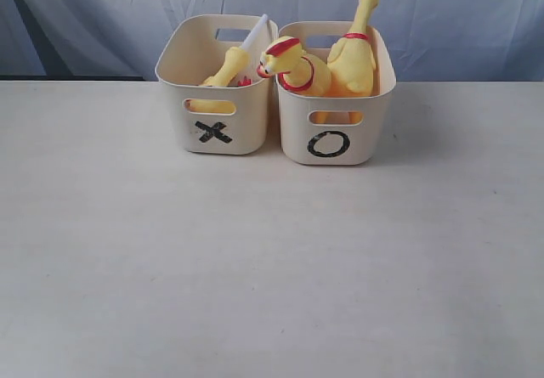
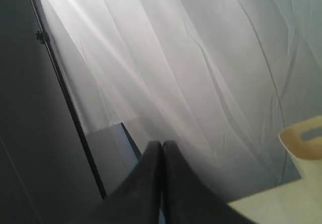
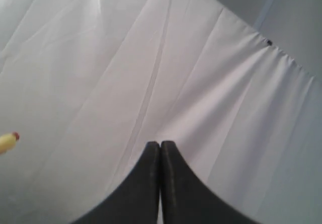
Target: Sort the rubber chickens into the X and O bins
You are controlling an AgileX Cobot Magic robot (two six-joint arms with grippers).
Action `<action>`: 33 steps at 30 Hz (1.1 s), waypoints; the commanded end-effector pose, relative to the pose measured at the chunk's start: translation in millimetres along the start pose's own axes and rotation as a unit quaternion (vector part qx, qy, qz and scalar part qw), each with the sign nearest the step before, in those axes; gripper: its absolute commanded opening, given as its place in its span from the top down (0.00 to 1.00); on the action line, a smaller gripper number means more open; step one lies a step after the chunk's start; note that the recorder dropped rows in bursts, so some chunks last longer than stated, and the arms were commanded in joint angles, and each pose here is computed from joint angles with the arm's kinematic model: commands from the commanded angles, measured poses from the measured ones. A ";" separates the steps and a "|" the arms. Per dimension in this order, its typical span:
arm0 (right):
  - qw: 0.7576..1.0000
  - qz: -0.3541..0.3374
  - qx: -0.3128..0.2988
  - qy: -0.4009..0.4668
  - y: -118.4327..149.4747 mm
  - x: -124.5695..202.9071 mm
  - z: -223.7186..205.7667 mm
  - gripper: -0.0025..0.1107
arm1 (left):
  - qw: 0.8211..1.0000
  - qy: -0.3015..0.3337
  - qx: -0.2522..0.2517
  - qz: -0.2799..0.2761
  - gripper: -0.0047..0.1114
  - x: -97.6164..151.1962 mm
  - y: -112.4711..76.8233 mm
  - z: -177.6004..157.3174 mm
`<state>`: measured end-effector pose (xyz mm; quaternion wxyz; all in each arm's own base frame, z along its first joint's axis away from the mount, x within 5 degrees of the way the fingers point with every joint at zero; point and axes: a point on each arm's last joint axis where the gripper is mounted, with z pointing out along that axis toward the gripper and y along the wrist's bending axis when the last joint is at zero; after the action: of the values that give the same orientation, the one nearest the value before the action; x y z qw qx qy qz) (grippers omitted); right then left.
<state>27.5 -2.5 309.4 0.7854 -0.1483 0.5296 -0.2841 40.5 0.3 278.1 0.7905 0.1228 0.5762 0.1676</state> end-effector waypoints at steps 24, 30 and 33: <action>0.946 -0.140 -0.197 0.217 70.0 100.1 -22.9 0.99 | 0.973 0.200 0.111 0.038 0.96 78.4 -37.4 -12.2; 0.944 -0.140 -0.201 0.222 70.5 101.0 -23.6 0.99 | 0.974 0.196 0.108 0.038 0.96 77.8 -37.0 -11.9; 0.944 -0.139 -0.201 0.222 70.5 101.0 -23.6 0.99 | 0.974 0.197 0.109 0.038 0.96 77.9 -37.1 -12.0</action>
<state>54.4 -5.4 187.0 0.5542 -0.3091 0.7125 -0.2993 55.8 -2.1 193.1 0.6366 0.1983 0.7290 0.1548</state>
